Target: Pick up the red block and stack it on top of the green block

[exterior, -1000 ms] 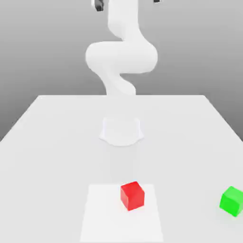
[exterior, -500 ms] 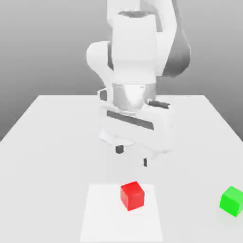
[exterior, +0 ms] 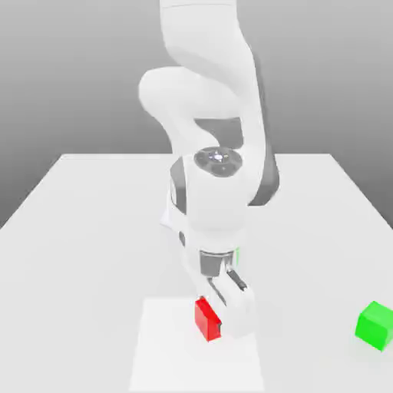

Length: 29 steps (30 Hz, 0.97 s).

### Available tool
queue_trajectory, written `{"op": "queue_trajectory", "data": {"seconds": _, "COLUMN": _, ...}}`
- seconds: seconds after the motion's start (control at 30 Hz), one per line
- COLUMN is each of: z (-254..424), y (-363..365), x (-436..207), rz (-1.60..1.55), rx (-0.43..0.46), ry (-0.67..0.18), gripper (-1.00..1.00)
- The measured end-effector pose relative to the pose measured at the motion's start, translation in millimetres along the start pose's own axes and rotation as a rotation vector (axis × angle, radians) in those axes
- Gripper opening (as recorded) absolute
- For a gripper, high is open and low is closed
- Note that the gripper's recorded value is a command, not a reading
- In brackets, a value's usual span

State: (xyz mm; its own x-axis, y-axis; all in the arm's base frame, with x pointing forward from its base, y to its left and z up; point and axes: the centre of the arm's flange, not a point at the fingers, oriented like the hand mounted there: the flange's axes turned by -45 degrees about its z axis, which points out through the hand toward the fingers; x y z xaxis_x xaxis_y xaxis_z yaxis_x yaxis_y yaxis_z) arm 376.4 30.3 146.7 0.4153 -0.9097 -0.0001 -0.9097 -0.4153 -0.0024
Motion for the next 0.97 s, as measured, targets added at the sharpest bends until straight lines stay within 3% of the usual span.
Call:
{"op": "queue_trajectory", "data": {"seconds": 0.33, "z": -58, "y": -7, "x": -8, "rz": -0.028, "rx": -0.002, "ry": 0.002, "gripper": -1.0}}
{"op": "queue_trajectory", "data": {"seconds": 0.67, "z": -94, "y": -118, "x": -231, "rz": -0.621, "rx": -0.002, "ry": 0.001, "gripper": -1.0}}
{"op": "queue_trajectory", "data": {"seconds": 0.8, "z": -54, "y": -123, "x": -254, "rz": -0.67, "rx": 0.0, "ry": 0.0, "gripper": -1.0}}
{"op": "queue_trajectory", "data": {"seconds": 0.83, "z": -42, "y": -122, "x": -255, "rz": -0.672, "rx": 0.0, "ry": -0.001, "gripper": 1.0}}
{"op": "queue_trajectory", "data": {"seconds": 0.97, "z": -42, "y": -122, "x": -255, "rz": -0.672, "rx": 0.0, "ry": -0.001, "gripper": 1.0}}
